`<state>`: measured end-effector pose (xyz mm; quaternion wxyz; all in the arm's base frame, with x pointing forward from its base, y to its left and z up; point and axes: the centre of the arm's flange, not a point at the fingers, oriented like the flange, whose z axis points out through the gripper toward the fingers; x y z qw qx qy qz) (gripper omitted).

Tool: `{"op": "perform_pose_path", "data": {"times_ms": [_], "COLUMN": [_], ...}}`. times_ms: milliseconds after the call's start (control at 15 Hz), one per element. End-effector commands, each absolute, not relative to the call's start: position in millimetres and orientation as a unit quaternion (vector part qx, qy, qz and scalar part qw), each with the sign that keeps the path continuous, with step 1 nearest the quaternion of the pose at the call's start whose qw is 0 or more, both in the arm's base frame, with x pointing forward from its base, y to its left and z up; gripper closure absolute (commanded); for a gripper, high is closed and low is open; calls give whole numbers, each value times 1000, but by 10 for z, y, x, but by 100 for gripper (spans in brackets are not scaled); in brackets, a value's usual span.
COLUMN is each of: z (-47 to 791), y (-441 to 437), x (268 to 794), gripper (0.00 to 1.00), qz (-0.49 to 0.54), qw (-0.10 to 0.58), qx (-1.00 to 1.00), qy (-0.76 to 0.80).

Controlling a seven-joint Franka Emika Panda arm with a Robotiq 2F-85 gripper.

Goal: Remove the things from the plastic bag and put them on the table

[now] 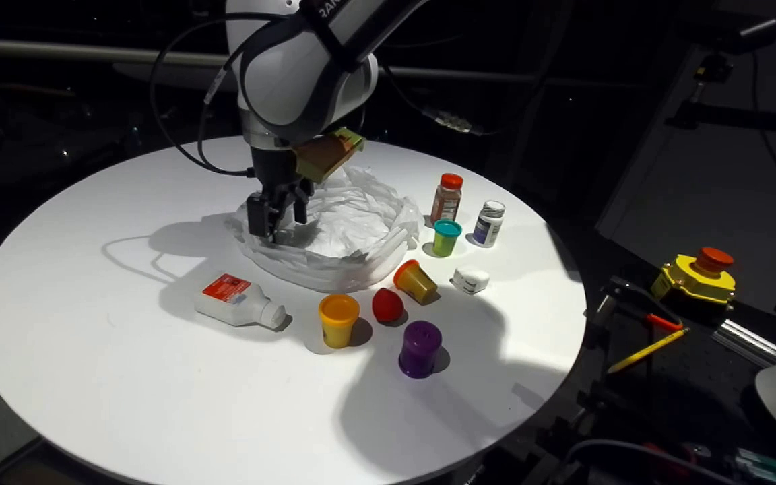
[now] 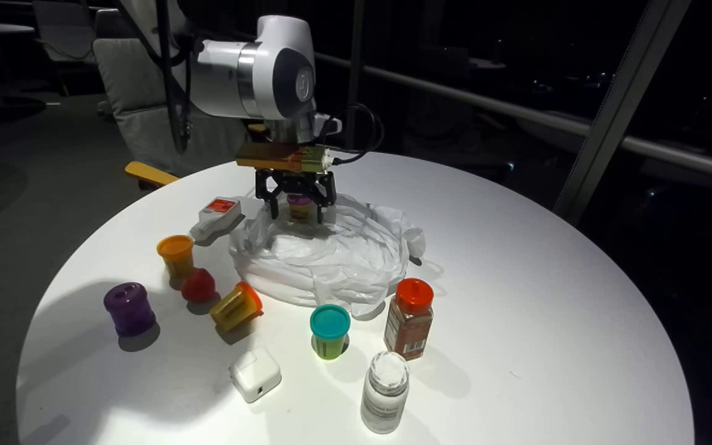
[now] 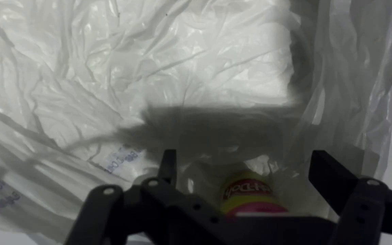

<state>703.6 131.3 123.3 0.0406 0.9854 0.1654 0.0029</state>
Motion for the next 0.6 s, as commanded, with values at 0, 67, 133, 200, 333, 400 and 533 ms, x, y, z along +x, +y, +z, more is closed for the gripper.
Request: {"op": "perform_pose_path", "data": {"times_ms": [0, 67, 133, 200, 333, 400, 533], "z": [1356, 1382, 1401, 1419, 1432, 1421, 1397], "y": [1375, 1374, 1375, 1381, 1389, 1388, 1392], "x": [7318, 7355, 7386, 7415, 7453, 7464, 7484], "gripper": [0, 0, 0, 0, 11, 25, 42], "qz": [15, 19, 21, 22, 21, 17, 10], "qw": [31, 30, 29, 28, 26, 25, 22], "qx": [986, 986, 986, 986, 986, 986, 986], "qy": [166, 165, 164, 164, 164, 166, 165]}}
